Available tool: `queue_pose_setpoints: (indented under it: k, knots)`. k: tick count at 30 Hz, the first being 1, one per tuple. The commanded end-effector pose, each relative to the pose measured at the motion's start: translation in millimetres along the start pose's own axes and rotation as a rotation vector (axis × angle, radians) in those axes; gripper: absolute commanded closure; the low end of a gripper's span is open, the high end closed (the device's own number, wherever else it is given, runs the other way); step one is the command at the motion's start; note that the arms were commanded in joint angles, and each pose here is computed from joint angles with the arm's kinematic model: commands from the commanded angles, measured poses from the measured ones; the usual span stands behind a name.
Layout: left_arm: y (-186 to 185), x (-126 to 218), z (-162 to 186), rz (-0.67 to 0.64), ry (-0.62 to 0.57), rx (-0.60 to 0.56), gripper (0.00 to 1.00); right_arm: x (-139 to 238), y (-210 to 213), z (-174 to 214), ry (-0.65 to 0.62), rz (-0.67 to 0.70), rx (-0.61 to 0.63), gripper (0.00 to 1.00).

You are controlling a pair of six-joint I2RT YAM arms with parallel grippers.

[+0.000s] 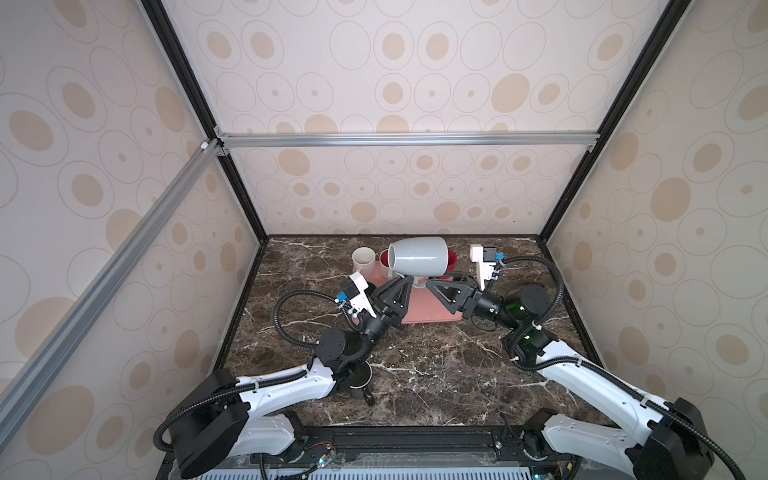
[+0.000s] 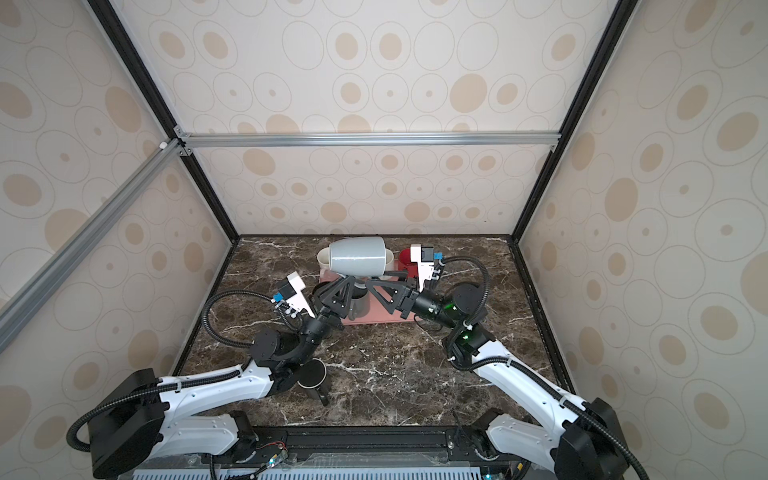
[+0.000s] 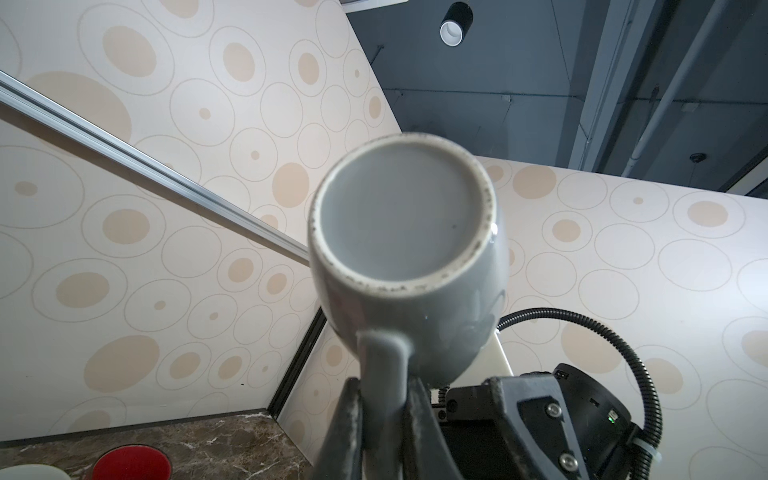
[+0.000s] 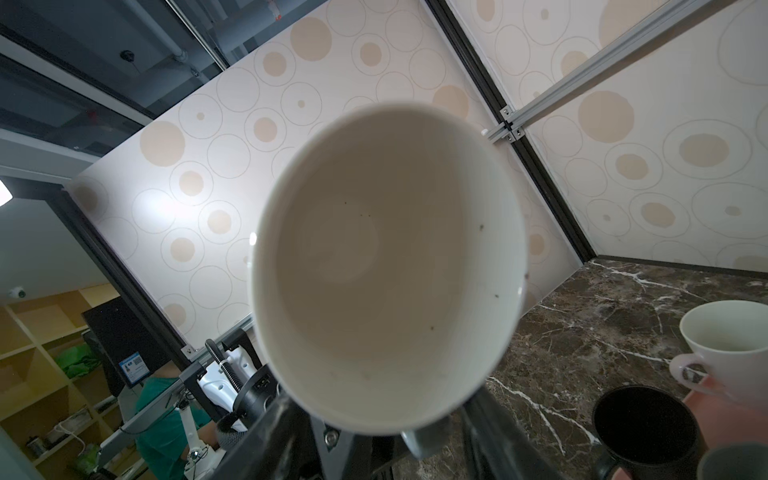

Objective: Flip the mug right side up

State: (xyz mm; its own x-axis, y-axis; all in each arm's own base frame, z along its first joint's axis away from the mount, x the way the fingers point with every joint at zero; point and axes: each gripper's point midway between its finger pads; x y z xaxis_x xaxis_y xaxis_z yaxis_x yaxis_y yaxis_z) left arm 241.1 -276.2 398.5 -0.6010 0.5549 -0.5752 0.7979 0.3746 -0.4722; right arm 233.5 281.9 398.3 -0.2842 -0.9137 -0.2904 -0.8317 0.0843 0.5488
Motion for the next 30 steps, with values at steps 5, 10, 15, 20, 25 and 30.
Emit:
queue_pose_setpoints:
  k: [5,10,15,20,25,30]
  knots:
    - [-40,-13,-61,0.163,-0.205,0.082,1.0,-14,31,-20,-0.039,-0.116,0.061,0.54]
    - [-38,-15,-57,0.164,-0.196,0.101,1.0,-19,32,-19,-0.034,-0.126,0.059,0.66]
    - [-34,-15,-55,0.142,-0.182,0.111,1.0,-18,32,-20,-0.04,-0.111,0.065,0.84]
    - [-21,-13,-50,0.075,-0.16,0.136,0.72,-13,27,-24,-0.064,-0.06,0.077,1.0]
    - [-10,-8,-40,0.026,-0.123,0.15,0.17,-6,14,-28,-0.101,0.041,0.089,1.0]
    - [-1,3,-34,-0.036,-0.07,0.119,0.01,5,-10,-23,-0.08,0.205,0.101,1.0]
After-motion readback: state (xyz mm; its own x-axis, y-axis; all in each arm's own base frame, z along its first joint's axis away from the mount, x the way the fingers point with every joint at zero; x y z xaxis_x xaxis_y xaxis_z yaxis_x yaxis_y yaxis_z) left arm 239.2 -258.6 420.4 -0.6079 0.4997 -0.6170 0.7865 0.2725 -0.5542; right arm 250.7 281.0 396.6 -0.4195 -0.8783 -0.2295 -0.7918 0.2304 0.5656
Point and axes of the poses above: each gripper's point midway between its finger pads, its own x axis back along the fingers, its own y axis along the line the jaws close on, z = x × y
